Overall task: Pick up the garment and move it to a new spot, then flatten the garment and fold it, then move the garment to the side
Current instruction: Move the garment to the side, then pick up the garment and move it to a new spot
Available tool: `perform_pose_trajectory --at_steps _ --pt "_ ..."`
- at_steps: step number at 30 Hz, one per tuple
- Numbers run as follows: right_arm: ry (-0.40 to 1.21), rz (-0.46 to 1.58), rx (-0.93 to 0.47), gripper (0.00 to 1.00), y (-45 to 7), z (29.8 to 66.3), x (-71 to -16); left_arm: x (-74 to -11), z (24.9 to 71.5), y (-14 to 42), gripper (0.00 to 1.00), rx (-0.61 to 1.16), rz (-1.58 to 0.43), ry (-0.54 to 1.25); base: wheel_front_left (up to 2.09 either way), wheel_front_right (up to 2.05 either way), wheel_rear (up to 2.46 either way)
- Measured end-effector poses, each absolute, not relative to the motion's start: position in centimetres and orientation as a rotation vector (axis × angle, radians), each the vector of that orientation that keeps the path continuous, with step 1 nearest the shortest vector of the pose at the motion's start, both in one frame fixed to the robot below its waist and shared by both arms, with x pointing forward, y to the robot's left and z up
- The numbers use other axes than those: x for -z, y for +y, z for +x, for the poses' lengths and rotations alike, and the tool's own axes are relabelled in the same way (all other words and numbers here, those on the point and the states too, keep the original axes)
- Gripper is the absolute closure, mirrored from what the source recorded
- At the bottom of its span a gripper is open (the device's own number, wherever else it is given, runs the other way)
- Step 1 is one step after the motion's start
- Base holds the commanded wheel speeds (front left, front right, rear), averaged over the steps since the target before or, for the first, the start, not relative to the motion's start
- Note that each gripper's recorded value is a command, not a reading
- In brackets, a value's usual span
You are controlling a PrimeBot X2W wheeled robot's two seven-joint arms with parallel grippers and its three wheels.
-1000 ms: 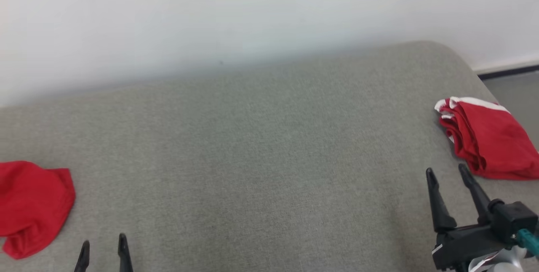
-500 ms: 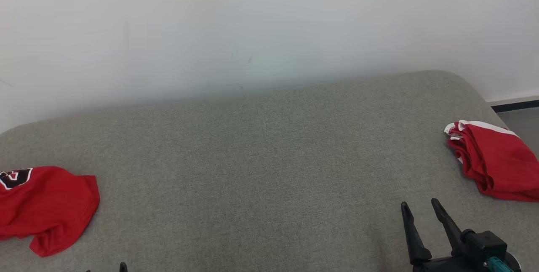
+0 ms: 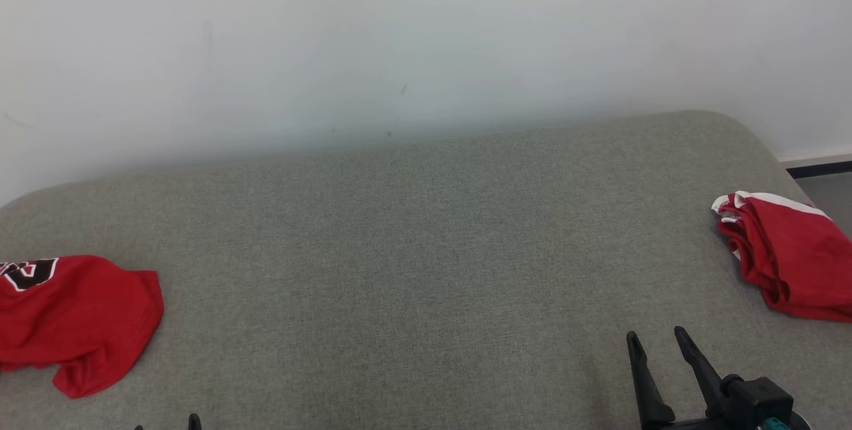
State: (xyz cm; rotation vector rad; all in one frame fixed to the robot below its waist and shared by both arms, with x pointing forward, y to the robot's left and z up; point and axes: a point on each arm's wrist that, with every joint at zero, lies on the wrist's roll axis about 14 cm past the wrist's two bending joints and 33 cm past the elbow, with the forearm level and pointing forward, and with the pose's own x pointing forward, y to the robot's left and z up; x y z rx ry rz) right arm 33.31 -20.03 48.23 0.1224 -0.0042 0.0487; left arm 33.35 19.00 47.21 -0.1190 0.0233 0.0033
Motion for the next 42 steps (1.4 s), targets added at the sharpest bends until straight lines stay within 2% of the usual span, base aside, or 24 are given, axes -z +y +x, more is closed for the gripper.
perform_pose_trajectory --at_steps 20,42 --pt "0.004 0.126 -0.134 0.00 -17.2 34.7 -48.2 -47.8 32.1 22.1 0.00 -0.109 -0.122 -0.005 0.00 0.00 0.00" --pt "0.026 0.146 -0.465 0.00 -5.4 36.6 -48.5 -47.2 22.0 31.0 0.00 -0.446 -0.099 -0.013 0.00 0.00 0.00"
